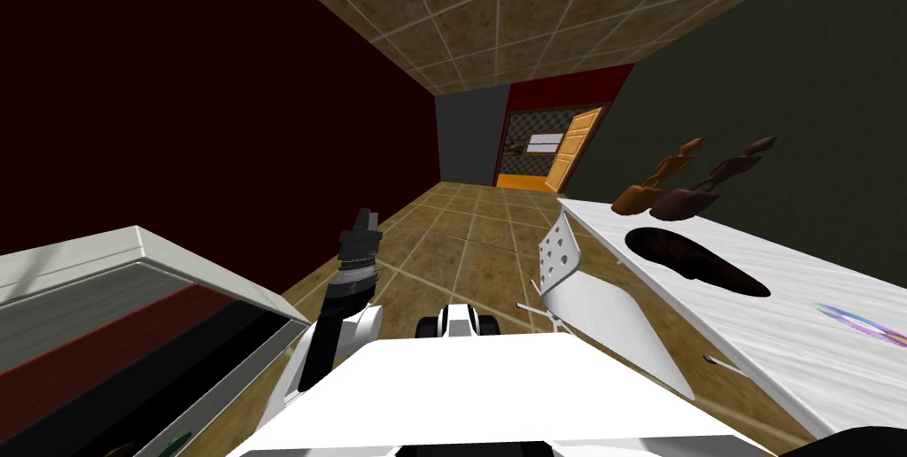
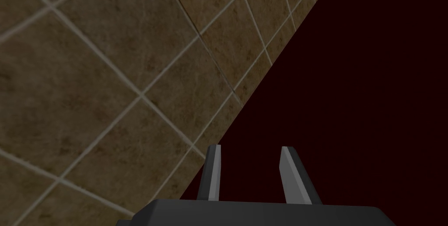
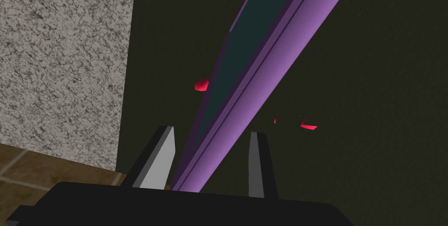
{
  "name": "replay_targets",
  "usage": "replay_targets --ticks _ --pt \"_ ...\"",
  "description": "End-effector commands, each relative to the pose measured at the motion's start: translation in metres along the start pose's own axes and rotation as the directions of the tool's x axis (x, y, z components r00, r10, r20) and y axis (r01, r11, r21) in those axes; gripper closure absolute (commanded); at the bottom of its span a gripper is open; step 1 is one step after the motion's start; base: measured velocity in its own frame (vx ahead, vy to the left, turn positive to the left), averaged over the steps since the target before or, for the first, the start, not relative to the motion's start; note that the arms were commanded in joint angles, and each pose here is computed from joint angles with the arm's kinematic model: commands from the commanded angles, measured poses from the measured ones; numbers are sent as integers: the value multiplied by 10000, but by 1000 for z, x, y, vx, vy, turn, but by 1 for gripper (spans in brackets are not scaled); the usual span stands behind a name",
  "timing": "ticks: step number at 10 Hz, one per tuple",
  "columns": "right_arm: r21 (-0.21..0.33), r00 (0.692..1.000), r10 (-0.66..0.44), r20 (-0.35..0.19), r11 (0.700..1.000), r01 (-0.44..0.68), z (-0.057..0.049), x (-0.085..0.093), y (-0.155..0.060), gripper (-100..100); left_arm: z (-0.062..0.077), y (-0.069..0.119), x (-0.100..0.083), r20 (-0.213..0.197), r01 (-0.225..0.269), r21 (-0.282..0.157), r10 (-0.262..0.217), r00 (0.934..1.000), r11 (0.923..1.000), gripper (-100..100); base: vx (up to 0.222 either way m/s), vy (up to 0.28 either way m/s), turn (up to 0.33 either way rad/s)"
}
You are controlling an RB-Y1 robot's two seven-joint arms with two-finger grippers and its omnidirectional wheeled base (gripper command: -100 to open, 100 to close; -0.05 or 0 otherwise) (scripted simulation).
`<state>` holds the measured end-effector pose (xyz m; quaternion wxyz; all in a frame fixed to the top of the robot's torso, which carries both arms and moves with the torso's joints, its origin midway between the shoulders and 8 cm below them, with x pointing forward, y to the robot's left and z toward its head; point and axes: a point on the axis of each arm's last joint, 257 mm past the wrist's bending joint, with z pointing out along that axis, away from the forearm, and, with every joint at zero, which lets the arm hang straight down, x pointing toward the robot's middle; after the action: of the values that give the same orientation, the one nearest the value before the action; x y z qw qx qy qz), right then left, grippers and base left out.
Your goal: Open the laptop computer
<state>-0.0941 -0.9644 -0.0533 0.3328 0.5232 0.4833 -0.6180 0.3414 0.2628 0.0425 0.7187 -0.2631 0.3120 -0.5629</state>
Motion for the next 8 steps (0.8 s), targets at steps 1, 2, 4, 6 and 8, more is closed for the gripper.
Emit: replay_targets --ticks 1,2,4,6,8 --pt "32 9982 606 -25 9982 -606 -2 13 -1 100 0 0 0 0 0 0 0 10000 10000 0 -61 12 -8" --pt "23 9967 817 -22 9967 -817 -3 20 1 100 0 0 0 0 0 0 0 10000 10000 0 -70 17 -11" --pt "12 9910 1339 -21 9910 -1339 -4 27 2 100 0 0 0 0 0 0 0 10000 10000 0 -50 11 -14" --pt "-3 9837 1798 -25 9837 -1798 -6 33 4 100 0 0 0 0 0 0 0 10000 10000 0 -43 9 -15" --pt "-20 9751 2217 -34 9751 -2217 -8 40 6 100 0 0 0 0 0 0 0 10000 10000 0 -63 11 -7"
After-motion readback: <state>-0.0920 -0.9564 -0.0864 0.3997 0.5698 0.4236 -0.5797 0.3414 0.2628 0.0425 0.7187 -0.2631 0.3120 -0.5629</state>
